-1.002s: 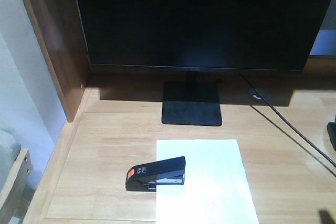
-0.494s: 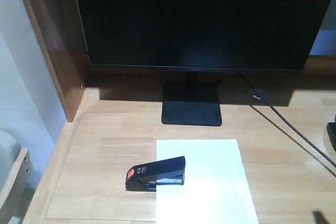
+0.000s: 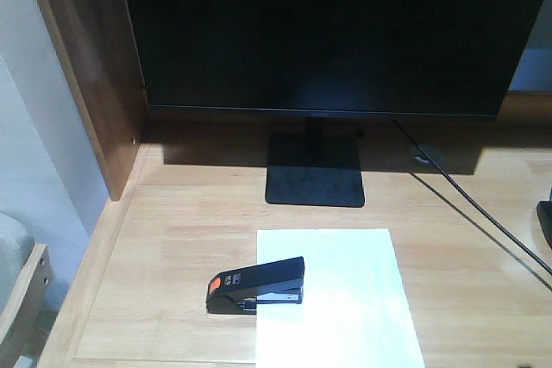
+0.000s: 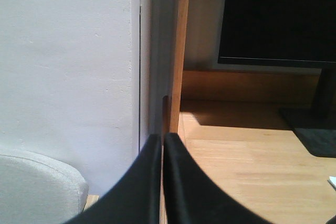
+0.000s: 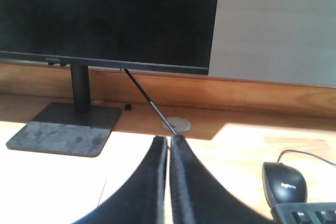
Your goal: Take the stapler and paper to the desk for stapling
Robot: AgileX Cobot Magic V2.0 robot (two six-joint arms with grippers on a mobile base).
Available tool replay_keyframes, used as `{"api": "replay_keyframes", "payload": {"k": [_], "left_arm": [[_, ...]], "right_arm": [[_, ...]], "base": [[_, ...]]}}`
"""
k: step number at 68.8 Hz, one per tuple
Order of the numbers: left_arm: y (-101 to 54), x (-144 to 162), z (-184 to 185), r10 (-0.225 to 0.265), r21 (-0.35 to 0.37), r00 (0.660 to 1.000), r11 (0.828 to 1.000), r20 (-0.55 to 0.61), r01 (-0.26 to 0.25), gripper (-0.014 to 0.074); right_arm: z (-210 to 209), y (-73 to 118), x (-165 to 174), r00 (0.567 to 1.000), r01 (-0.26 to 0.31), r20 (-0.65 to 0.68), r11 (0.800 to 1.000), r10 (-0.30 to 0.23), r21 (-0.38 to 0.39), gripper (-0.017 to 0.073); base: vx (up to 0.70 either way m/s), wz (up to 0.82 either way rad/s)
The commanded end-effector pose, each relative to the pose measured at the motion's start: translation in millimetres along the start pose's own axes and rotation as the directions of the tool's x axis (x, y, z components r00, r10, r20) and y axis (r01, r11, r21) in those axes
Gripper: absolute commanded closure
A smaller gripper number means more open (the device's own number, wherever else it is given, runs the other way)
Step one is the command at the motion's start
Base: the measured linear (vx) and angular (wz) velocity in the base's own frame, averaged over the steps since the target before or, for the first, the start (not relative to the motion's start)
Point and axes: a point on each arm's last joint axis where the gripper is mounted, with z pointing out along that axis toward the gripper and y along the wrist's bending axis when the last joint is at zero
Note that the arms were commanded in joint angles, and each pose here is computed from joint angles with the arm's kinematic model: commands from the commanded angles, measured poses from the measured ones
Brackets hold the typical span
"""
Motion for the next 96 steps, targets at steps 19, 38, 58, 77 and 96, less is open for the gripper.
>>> {"api": "replay_keyframes", "payload": {"k": [19,38,58,77,96], "left_arm": [[0.2,-3.7,-0.7,-0.009,0.0,0.997,1.0,0.078,0.009,0.06],[0.2,-3.7,-0.7,-0.009,0.0,0.997,1.0,0.078,0.009,0.06],[0.2,-3.7,-0.7,-0.009,0.0,0.997,1.0,0.078,0.009,0.06],[0.2,-3.7,-0.7,-0.009,0.0,0.997,1.0,0.078,0.009,0.06],[0.2,-3.7,-0.7,-0.009,0.0,0.997,1.0,0.078,0.009,0.06]], "right_arm": [[-2.3,-0.1,-1.7,0.999,-0.003,0.049,1.0,0.003,0.003,0.0566],[-2.3,-0.1,-1.8,0.999,-0.005,0.05,1.0,0.005,0.003,0.0566],[-2.3,-0.1,-1.8,0.999,-0.005,0.05,1.0,0.005,0.003,0.0566],[-2.3,-0.1,-1.8,0.999,-0.005,0.05,1.0,0.005,0.003,0.0566],[-2.3,-0.1,-1.8,0.999,-0.005,0.05,1.0,0.005,0.003,0.0566]], "base": [[0.0,0.0],[0.0,0.0],[0.0,0.0],[0.0,0.0],[0.0,0.0]]}}
